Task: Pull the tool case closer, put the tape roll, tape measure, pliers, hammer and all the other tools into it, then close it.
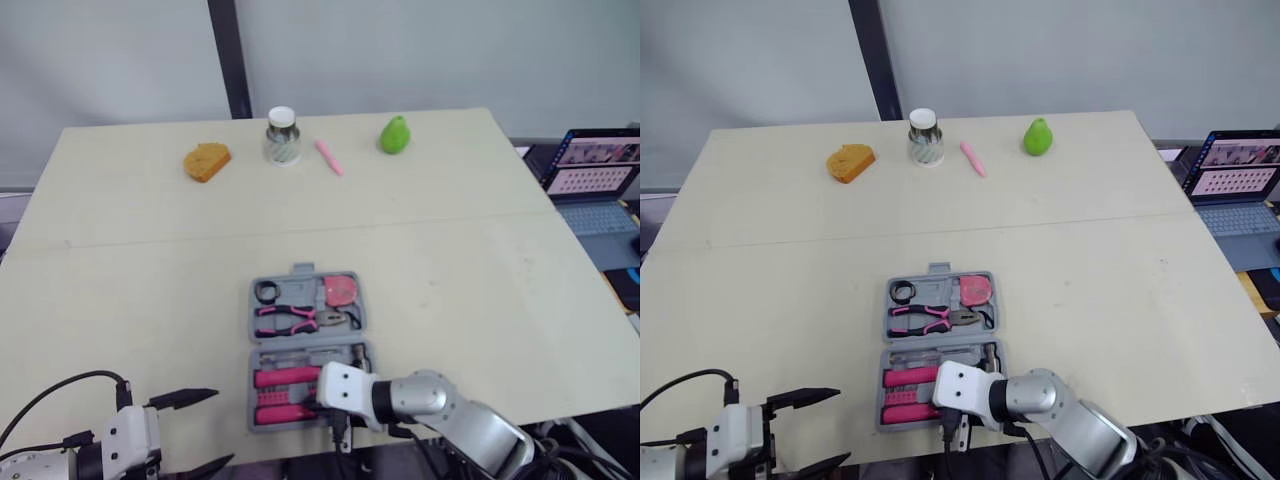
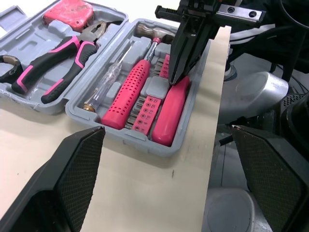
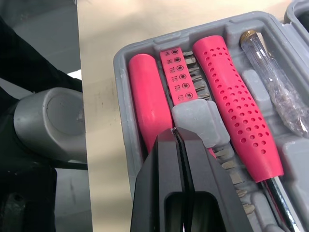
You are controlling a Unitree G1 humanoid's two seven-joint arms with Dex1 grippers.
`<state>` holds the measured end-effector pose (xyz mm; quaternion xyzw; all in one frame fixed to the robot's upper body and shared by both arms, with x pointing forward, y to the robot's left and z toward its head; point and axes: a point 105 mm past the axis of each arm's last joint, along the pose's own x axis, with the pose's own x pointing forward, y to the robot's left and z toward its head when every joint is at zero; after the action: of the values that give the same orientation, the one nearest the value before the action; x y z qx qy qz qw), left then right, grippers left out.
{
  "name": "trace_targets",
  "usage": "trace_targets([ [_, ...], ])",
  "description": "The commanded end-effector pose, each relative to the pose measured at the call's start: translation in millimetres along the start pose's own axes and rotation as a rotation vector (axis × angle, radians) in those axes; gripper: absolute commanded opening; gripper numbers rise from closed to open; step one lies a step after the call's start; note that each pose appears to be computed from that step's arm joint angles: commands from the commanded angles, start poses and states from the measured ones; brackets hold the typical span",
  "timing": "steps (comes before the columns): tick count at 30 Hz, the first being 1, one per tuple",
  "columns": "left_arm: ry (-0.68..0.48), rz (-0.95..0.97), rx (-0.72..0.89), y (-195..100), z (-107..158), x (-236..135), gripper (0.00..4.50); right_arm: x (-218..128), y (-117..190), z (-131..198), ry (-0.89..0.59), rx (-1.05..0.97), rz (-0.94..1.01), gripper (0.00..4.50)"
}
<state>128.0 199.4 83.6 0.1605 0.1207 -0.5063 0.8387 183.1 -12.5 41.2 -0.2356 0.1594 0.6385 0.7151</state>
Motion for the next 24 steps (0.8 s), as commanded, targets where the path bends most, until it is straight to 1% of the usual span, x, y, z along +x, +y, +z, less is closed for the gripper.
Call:
trace_targets([
  [1,-0.004,-0.007,0.012,-1,3,2,4.50,4,13,-15,0.054,-0.017,0.055,0.05],
  [9,-0.004,-0.004,0.017,0,3,2,4.50,4,8,-30,0.132,-0.096,0.037,0.05],
  [16,-0.008,-0.001,0.019,1,4,4,4.50,7,14,-37,0.162,-0.157,0.056,0.05],
  [20,-0.010,0.002,0.022,2,4,5,4.50,8,17,-43,0.190,-0.263,0.074,0.05],
  [22,-0.010,0.004,0.023,2,4,5,4.50,7,15,-47,0.216,-0.356,0.079,0.05],
  [24,-0.011,0.005,0.023,3,4,5,4.50,6,13,-49,0.224,-0.403,0.072,0.05],
])
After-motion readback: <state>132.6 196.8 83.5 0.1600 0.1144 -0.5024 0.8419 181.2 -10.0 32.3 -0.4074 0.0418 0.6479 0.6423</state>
